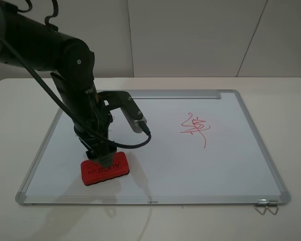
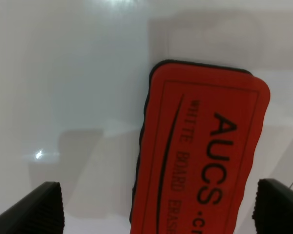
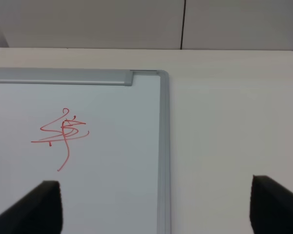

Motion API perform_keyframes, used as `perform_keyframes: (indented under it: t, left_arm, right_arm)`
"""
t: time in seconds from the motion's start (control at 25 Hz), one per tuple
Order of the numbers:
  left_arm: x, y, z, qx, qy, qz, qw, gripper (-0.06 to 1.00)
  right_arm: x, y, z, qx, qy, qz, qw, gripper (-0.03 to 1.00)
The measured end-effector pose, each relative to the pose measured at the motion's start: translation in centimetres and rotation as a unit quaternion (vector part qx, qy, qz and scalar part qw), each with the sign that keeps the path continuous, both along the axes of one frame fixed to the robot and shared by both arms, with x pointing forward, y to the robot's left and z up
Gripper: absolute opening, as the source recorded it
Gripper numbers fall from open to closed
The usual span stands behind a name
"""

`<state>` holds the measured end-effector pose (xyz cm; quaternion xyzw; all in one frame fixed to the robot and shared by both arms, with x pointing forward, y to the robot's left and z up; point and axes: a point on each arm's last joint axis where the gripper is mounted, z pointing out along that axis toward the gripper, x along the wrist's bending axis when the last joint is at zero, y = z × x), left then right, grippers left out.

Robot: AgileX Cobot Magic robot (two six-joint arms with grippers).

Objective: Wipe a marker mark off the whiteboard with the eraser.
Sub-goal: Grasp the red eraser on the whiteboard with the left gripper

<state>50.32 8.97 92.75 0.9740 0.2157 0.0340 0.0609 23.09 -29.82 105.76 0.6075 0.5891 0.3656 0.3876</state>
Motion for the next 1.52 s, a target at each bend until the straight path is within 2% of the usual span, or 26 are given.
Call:
perform_keyframes:
  t: [0.08, 0.28, 0.44, 0.84, 1.12, 1.52]
  left_arm:
    - [-0.3, -0.4, 0.0, 0.000, 0.000, -0.008, 1.000, 0.77]
    - [-2.0, -2.4, -0.3, 0.014, -0.011, -0.073, 0.997, 0.77]
    - [-2.3, -2.6, -0.7, 0.025, -0.012, -0.087, 0.996, 0.77]
    - [-2.9, -1.0, -2.9, 0.028, -0.015, -0.077, 0.997, 0.77]
    - [-1.7, 0.0, -3.0, 0.014, -0.023, -0.034, 0.999, 0.77]
    - [-1.7, -0.2, -3.0, -0.001, -0.024, -0.037, 0.999, 0.77]
  right_arm:
    - [0.0, 0.0, 0.0, 0.000, 0.000, 0.000, 1.000, 0.69]
    - [0.0, 0.0, 0.0, 0.000, 0.000, 0.000, 1.000, 0.69]
    - [0.0, 0.0, 0.0, 0.000, 0.000, 0.000, 1.000, 0.69]
    - [0.0, 0.0, 0.0, 0.000, 0.000, 0.000, 1.000, 0.69]
    - [0.0, 0.0, 0.0, 0.000, 0.000, 0.000, 1.000, 0.69]
    - [0.0, 0.0, 0.0, 0.000, 0.000, 0.000, 1.000, 0.69]
